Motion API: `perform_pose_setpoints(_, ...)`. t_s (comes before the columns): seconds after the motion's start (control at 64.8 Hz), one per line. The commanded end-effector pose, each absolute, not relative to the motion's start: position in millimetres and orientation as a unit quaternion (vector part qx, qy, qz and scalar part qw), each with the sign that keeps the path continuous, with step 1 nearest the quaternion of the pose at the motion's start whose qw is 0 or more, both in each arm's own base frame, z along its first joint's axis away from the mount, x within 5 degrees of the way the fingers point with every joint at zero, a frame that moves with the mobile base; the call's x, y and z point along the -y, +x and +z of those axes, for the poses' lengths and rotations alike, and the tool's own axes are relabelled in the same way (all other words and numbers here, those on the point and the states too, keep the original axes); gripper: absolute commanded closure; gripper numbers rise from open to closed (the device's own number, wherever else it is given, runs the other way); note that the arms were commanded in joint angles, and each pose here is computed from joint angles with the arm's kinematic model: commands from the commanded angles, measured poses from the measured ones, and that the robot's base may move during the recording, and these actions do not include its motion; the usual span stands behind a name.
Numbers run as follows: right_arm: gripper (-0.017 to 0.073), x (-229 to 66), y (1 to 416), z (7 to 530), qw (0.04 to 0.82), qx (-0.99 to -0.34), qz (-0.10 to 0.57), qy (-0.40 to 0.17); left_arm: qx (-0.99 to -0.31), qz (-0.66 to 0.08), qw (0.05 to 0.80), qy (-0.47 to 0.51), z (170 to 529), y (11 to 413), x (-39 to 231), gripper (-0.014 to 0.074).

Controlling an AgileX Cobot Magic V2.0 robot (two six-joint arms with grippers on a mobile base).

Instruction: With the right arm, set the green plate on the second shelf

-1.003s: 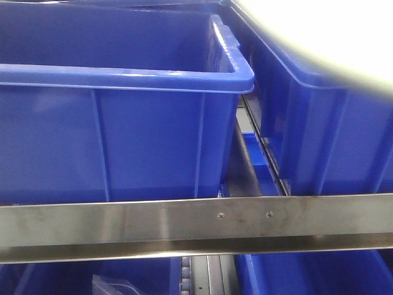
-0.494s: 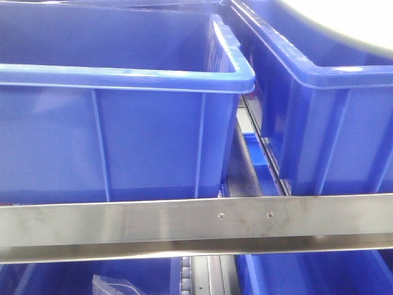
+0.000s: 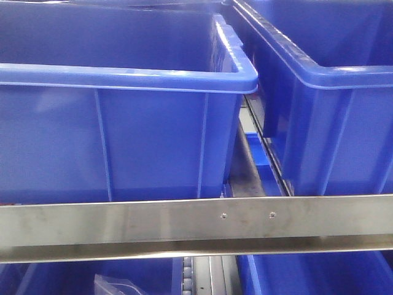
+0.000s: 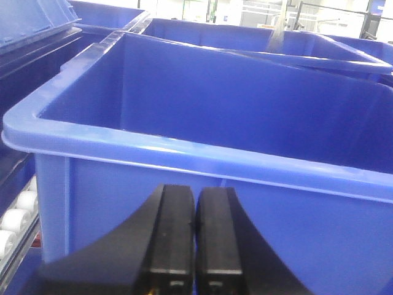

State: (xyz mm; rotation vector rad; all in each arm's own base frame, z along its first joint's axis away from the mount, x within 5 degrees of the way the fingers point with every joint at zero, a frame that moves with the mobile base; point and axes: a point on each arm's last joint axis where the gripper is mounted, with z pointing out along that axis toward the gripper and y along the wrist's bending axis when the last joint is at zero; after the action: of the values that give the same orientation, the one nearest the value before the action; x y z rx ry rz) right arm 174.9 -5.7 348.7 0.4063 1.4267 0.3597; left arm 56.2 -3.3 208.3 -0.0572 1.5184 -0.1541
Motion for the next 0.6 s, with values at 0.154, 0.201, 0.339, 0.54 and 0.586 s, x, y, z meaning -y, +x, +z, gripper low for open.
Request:
perform_pose_setpoints(0.154, 0.0506, 26, 195, 377, 0.781, -0.582, 0.119, 0.193, -0.663, -0.078, 0.744, -0.028, 204, 56, 3, 0.0463)
perform_pose_setpoints(0.201, 0.0506, 26, 201, 374, 0.777, -0.591, 0.113, 0.185, -0.663, -0.078, 0.744, -0.028, 204, 56, 3, 0.0463)
perform_pose_setpoints(0.339, 0.0506, 32, 220, 368, 0.769, -0.603, 0.099, 0.187, -0.663, -0.078, 0.744, -0.028, 204, 56, 3, 0.0463)
perform_pose_setpoints(0.54, 0.0374, 34, 249, 369, 0.769, -0.616, 0.076, 0.154, -0.663, -0.078, 0.744, -0.028, 204, 56, 3, 0.0463)
perform_pose_setpoints(0.586, 0.0239, 34, 257, 369, 0.767, -0.622, 0.070, 0.140, -0.663, -0.078, 0.744, -0.028, 204, 56, 3, 0.0463)
